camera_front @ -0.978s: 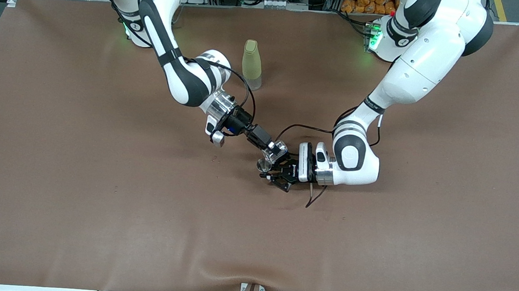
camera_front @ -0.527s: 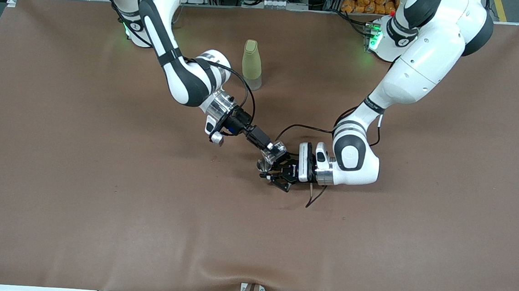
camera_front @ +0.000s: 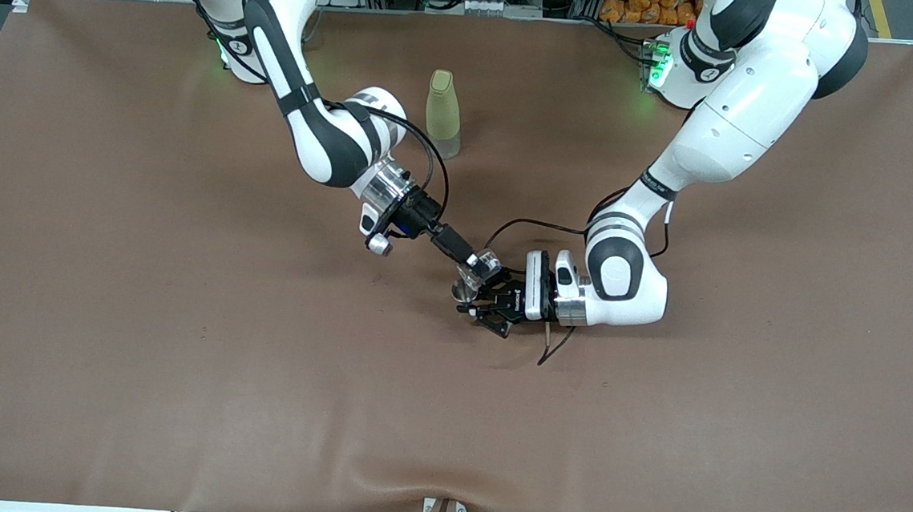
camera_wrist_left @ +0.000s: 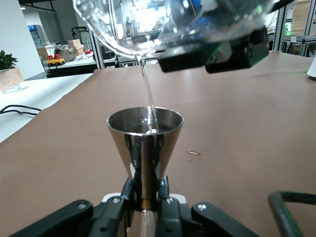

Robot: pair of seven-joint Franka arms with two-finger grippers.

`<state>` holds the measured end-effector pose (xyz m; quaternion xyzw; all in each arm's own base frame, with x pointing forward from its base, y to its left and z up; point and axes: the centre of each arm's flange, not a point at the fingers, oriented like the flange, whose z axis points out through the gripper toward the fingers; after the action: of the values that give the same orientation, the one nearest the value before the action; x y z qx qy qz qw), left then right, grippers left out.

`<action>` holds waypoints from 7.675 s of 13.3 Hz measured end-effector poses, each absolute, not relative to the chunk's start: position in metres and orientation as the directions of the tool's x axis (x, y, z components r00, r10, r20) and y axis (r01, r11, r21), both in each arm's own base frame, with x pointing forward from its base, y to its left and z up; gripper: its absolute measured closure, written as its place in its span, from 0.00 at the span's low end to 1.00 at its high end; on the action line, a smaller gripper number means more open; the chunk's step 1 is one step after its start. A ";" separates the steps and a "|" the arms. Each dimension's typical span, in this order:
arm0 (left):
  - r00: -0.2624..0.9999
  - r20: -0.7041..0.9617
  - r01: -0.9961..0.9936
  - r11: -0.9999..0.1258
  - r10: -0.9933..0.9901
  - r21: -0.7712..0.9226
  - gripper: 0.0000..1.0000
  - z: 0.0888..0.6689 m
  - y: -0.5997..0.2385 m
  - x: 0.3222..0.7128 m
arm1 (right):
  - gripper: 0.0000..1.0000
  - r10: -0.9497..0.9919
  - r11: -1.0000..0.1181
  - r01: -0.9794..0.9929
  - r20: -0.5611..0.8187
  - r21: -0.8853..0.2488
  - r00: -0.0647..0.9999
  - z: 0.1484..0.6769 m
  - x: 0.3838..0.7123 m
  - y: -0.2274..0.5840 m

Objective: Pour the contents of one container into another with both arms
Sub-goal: 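Pour liquid from the beaker into the jigger held by the left gripper, then tilt the beaker upright and move both grippers apart, then lower the beaker and open the right gripper while the left gripper lowers the jigger, then open the left gripper and withdraw both grippers from the cups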

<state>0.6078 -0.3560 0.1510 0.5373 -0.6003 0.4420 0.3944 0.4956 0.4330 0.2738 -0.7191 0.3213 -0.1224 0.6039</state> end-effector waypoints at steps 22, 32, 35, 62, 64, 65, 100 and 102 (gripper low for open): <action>-0.077 0.951 -0.995 -0.044 -0.299 -0.094 0.79 0.155 -0.318 0.632 | 0.50 -0.512 -0.444 -0.082 0.178 -0.892 0.840 0.303 0.537 0.383; -0.102 0.966 -0.995 0.041 -0.236 -0.095 0.79 0.165 -0.147 0.653 | 0.50 -0.045 -0.554 0.448 0.563 -0.701 0.825 0.254 0.617 0.202; -0.106 0.968 -0.990 0.110 -0.229 -0.082 0.79 0.169 -0.068 0.647 | 0.50 0.110 -0.443 0.589 0.611 -0.676 0.784 0.234 0.624 0.106; 0.094 0.967 -0.988 -0.139 -0.235 0.062 0.79 0.106 0.188 0.572 | 0.50 0.277 -0.022 0.964 0.925 -0.264 0.260 0.082 0.504 -0.202; 0.098 0.967 -0.988 -0.142 -0.236 0.065 0.79 0.104 0.189 0.570 | 0.35 0.270 -0.017 0.962 0.925 -0.272 0.267 0.078 0.502 -0.200; 0.099 0.967 -0.988 -0.141 -0.235 0.067 0.79 0.102 0.189 0.570 | 0.24 0.259 -0.011 0.960 0.927 -0.278 0.271 0.079 0.501 -0.199; 0.597 0.704 -0.802 -0.319 -0.385 0.505 0.00 0.285 0.247 0.631 | 0.00 0.104 -0.920 0.135 0.103 -0.367 0.989 0.506 0.641 -0.039; 0.674 0.638 -0.739 -0.371 -0.373 0.563 0.00 0.313 0.235 0.641 | 0.00 0.074 -0.979 0.081 0.046 -0.185 0.996 0.526 0.624 -0.043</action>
<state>0.6413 0.2353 0.3135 0.8017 -0.3468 0.2072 0.4406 0.6245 -0.0426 0.5263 -0.9946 -0.0391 -0.0195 0.0936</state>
